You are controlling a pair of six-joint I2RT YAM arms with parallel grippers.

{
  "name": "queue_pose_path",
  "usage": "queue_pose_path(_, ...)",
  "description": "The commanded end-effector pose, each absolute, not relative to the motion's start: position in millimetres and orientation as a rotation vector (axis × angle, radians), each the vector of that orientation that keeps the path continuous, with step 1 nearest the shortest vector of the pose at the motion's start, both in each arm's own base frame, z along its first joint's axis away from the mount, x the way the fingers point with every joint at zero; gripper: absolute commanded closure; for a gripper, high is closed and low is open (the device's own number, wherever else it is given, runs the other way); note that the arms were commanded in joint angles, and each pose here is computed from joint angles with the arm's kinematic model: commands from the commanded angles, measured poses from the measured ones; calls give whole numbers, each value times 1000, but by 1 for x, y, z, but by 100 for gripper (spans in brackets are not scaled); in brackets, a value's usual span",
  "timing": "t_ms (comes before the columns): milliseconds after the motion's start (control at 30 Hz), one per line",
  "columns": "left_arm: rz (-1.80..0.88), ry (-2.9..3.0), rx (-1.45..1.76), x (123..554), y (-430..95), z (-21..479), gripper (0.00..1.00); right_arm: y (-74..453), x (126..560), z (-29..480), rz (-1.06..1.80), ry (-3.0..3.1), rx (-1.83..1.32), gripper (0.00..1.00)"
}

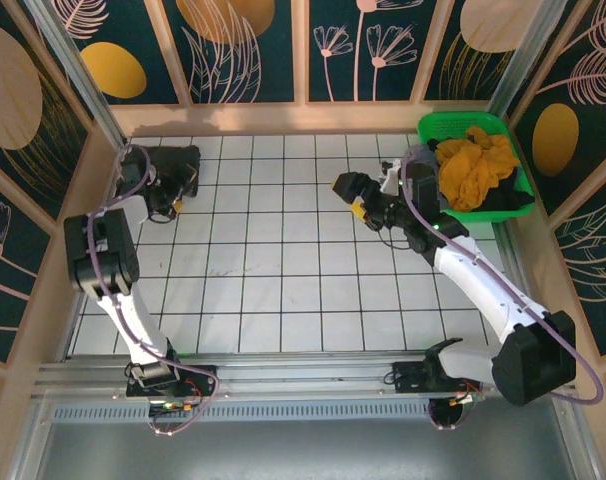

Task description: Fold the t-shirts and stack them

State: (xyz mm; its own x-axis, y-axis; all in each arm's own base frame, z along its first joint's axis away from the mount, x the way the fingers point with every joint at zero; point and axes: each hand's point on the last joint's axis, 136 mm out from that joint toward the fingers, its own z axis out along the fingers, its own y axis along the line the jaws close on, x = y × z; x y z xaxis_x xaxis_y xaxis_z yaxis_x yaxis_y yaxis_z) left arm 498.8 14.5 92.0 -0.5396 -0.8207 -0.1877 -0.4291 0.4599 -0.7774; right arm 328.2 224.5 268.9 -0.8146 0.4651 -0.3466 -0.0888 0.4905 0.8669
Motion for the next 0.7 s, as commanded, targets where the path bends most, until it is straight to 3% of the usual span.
queue_pose_path(0,-962,2020,-897,478,-2,179,1,189,349,286,1194,2127,423,1)
queue_pose_path(100,-864,1977,-791,444,-14,214,1,150,355,297,1062,2058,463,1)
queue_pose_path(233,-678,1983,-875,391,-1,194,1,85,349,305,749,1978,572,1)
queue_pose_path(400,-309,1828,-1062,326,52,180,1,30,347,255,399,1979,718,1)
queue_pose_path(500,-225,1740,-724,322,48,194,1,10,354,229,233,1875,620,1)
queue_pose_path(667,64,1673,-552,305,69,180,1,-26,347,182,-97,1770,547,1)
